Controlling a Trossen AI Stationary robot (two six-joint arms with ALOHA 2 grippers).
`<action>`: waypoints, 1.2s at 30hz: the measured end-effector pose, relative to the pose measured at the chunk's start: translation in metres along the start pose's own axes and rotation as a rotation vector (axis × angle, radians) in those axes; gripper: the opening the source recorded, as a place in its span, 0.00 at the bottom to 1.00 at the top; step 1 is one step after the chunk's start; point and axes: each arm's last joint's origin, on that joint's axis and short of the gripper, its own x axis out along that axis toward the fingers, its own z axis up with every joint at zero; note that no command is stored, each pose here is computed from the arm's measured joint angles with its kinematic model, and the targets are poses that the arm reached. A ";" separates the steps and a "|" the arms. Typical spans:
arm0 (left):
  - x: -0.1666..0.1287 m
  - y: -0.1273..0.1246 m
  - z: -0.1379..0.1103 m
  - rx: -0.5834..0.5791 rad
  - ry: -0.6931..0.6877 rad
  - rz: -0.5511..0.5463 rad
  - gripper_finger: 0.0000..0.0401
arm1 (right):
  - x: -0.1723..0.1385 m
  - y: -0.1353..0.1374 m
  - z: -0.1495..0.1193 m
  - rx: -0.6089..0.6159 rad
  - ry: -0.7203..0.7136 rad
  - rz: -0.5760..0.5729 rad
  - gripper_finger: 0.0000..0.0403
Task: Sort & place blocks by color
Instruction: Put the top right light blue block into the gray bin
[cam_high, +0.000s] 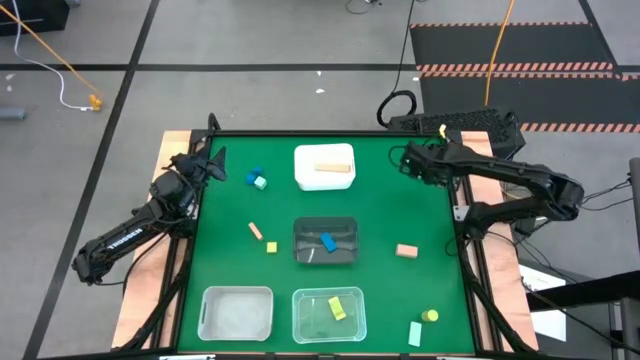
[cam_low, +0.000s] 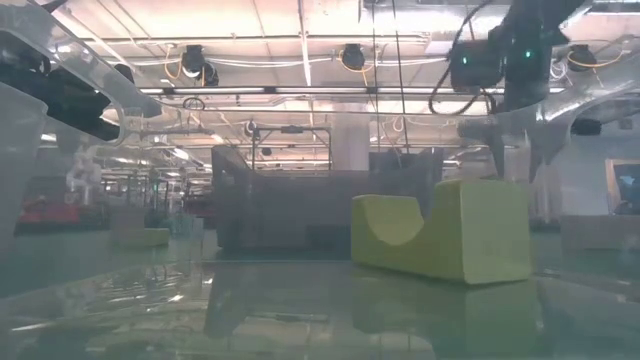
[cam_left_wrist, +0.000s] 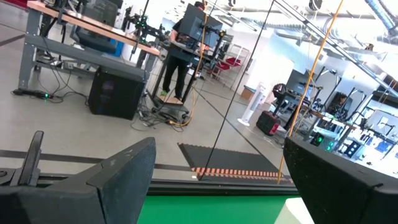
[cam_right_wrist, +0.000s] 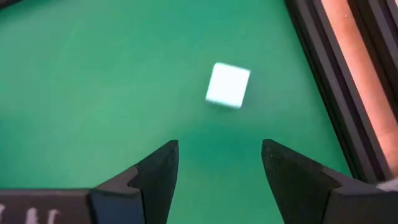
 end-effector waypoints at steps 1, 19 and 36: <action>0.000 0.000 0.000 0.000 0.000 0.000 0.88 | 0.006 -0.002 0.002 0.022 -0.001 -0.003 0.54; 0.000 0.000 0.000 0.000 0.000 0.000 0.88 | 0.081 -0.027 0.004 0.230 -0.079 0.122 0.54; 0.000 0.000 0.000 0.000 0.000 0.000 0.88 | 0.088 -0.033 0.015 -0.011 -0.155 0.101 0.54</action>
